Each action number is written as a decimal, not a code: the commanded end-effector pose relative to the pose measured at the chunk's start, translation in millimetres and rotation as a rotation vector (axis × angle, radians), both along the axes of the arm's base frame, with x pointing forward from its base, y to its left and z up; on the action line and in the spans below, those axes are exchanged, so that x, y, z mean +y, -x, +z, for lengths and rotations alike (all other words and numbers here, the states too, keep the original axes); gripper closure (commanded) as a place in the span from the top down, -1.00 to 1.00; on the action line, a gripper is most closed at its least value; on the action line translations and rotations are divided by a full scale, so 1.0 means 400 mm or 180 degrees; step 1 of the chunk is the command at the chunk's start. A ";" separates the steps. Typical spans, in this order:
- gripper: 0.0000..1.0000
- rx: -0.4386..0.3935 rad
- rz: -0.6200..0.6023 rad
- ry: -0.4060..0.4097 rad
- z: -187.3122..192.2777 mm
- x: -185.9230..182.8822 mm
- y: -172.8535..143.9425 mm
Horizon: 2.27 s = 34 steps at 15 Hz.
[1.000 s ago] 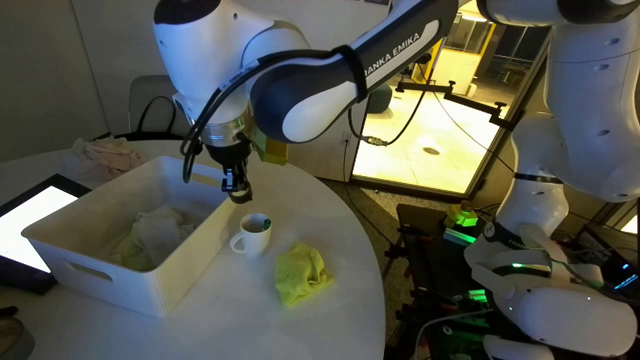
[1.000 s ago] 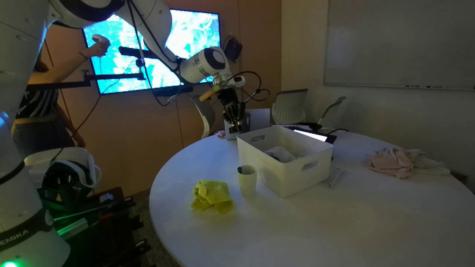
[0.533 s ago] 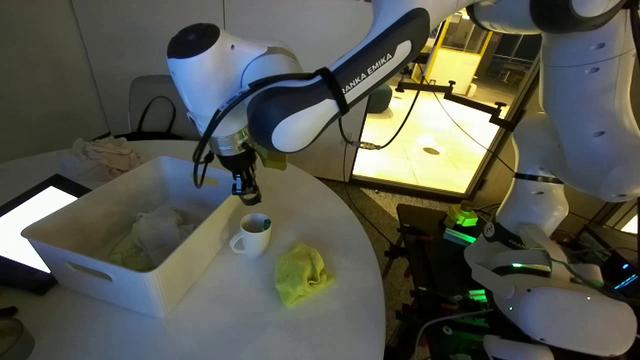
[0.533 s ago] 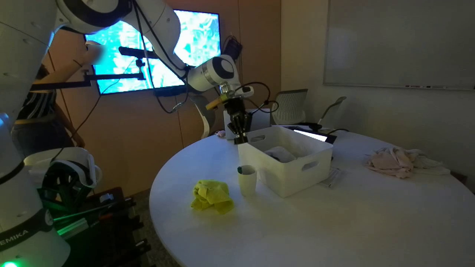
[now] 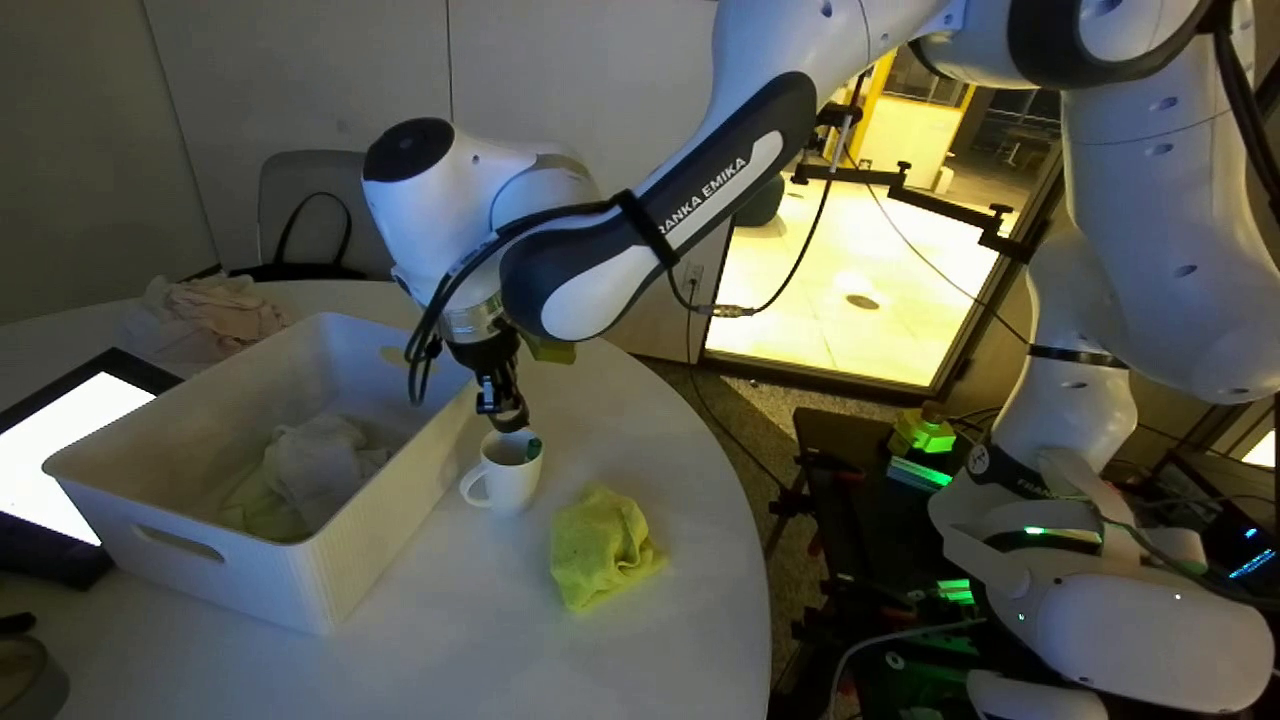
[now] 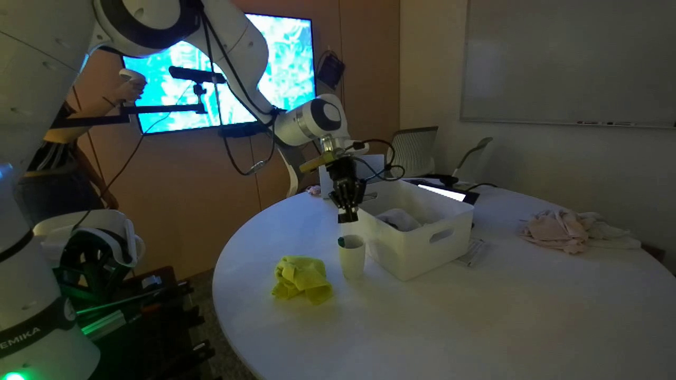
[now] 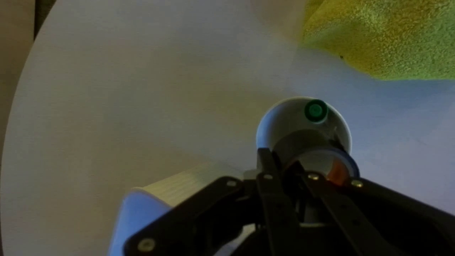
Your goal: Put each towel in the white box, and each item from the towel in the white mug
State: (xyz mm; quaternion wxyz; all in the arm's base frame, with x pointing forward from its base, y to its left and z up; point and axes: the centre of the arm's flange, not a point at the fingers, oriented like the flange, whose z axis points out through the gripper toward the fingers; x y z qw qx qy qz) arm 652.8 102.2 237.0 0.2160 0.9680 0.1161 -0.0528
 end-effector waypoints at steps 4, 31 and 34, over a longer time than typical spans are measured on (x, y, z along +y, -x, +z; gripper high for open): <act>-0.79 0.0019 0.0094 -0.0100 -0.070 -0.048 -0.017; 1.00 0.0013 0.0316 -0.0255 0.023 -0.090 0.099; 1.00 0.0105 0.0292 -0.0313 0.058 -0.144 0.192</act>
